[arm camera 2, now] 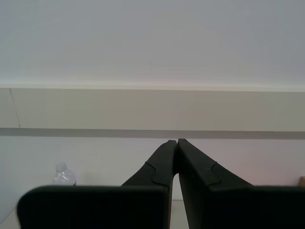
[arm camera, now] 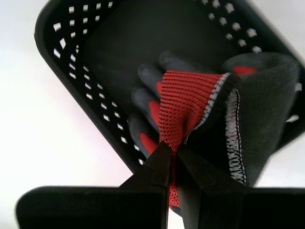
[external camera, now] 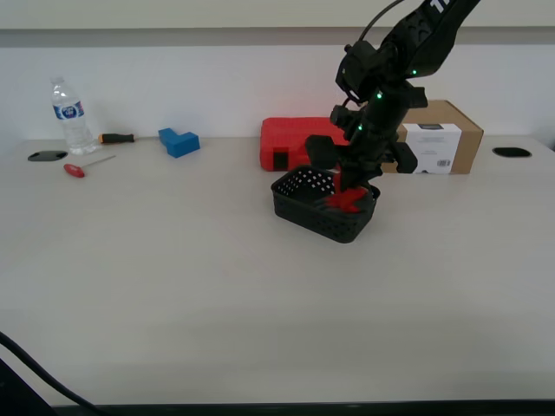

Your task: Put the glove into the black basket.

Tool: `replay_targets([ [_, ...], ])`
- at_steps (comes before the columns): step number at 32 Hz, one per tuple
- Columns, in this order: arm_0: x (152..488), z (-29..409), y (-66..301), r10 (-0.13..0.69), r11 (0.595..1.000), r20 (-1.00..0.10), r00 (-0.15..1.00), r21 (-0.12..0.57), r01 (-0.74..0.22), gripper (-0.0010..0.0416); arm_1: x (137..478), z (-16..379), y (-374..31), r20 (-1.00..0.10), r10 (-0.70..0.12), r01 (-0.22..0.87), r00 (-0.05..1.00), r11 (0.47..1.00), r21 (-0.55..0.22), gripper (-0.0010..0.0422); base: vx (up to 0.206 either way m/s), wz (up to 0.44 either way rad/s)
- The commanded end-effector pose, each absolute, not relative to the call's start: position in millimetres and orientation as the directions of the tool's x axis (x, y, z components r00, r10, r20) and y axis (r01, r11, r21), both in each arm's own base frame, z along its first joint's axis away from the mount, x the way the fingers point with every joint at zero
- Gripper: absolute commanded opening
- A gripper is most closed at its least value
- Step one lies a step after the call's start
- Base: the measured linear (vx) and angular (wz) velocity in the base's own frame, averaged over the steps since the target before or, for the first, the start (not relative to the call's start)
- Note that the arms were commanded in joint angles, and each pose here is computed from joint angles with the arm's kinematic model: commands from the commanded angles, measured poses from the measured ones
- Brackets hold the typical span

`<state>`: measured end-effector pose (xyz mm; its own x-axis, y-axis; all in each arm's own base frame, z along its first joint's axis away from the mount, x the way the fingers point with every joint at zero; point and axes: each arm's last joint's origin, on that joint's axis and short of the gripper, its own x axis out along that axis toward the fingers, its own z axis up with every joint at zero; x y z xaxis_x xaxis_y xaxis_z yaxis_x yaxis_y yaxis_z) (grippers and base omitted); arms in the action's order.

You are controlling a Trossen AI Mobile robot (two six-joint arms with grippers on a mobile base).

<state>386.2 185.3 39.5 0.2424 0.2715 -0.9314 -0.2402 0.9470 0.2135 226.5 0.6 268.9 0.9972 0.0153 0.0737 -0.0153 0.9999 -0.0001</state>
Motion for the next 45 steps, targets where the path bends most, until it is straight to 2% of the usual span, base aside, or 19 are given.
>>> replay_targets([
  [1,389.8,36.2,186.7,0.283,0.946,-0.918,0.279,0.219,-0.241,-0.0001,226.6,269.4,0.5,0.078,0.015,-0.015,0.997,1.000,0.000,0.0000,0.000,0.000],
  [4,392.4,38.0,188.0,0.297,0.942,-0.907,0.298,0.227,-0.246,0.0000,226.6,269.8,0.5,0.079,0.015,-0.015,0.997,1.000,0.000,0.0000,0.000,0.000],
  [10,399.4,40.6,180.8,0.360,0.923,-0.885,0.295,0.293,-0.248,0.0004,226.6,269.5,0.6,0.078,0.015,-0.015,0.997,1.000,0.000,0.0000,0.000,0.000],
  [11,401.8,40.8,175.4,0.376,0.919,-0.880,0.289,0.314,-0.237,0.0037,226.6,269.5,0.5,0.078,0.015,-0.015,0.997,1.000,0.000,0.0000,0.000,0.000],
  [13,401.9,40.7,175.2,0.374,0.921,-0.881,0.291,0.314,-0.231,0.0058,226.6,269.5,0.5,0.078,0.015,-0.015,0.997,1.000,0.000,0.0000,0.000,0.000],
  [16,402.3,41.0,175.5,0.375,0.921,-0.879,0.295,0.317,-0.226,0.0124,226.6,269.5,0.5,0.078,0.015,-0.015,0.997,1.000,0.000,0.0000,0.000,0.000],
  [20,407.2,48.3,177.8,0.401,0.912,-0.849,0.344,0.337,-0.233,0.0166,226.5,269.4,0.5,0.078,0.015,-0.015,0.997,1.000,0.000,0.0000,0.000,0.000],
  [24,417.9,68.0,182.6,0.425,0.903,-0.823,0.377,0.354,-0.245,0.0169,226.6,269.5,0.5,0.078,0.015,-0.015,0.997,1.000,0.000,0.0000,0.000,0.000],
  [28,425.4,84.4,183.6,0.408,0.907,-0.837,0.366,0.324,-0.271,0.0169,226.5,269.3,0.5,0.078,0.015,-0.015,0.997,1.000,0.000,0.0000,0.000,0.000],
  [36,446.4,124.3,192.8,0.452,0.887,-0.761,0.465,0.332,-0.320,0.0169,226.5,269.1,0.5,0.077,0.015,-0.015,0.997,1.000,0.000,0.0000,0.000,0.000],
  [45,449.2,129.0,194.0,0.457,0.885,-0.750,0.477,0.333,-0.325,0.0169,226.5,269.2,0.5,0.078,0.015,-0.015,0.997,1.000,0.000,0.0000,0.000,0.000],
])
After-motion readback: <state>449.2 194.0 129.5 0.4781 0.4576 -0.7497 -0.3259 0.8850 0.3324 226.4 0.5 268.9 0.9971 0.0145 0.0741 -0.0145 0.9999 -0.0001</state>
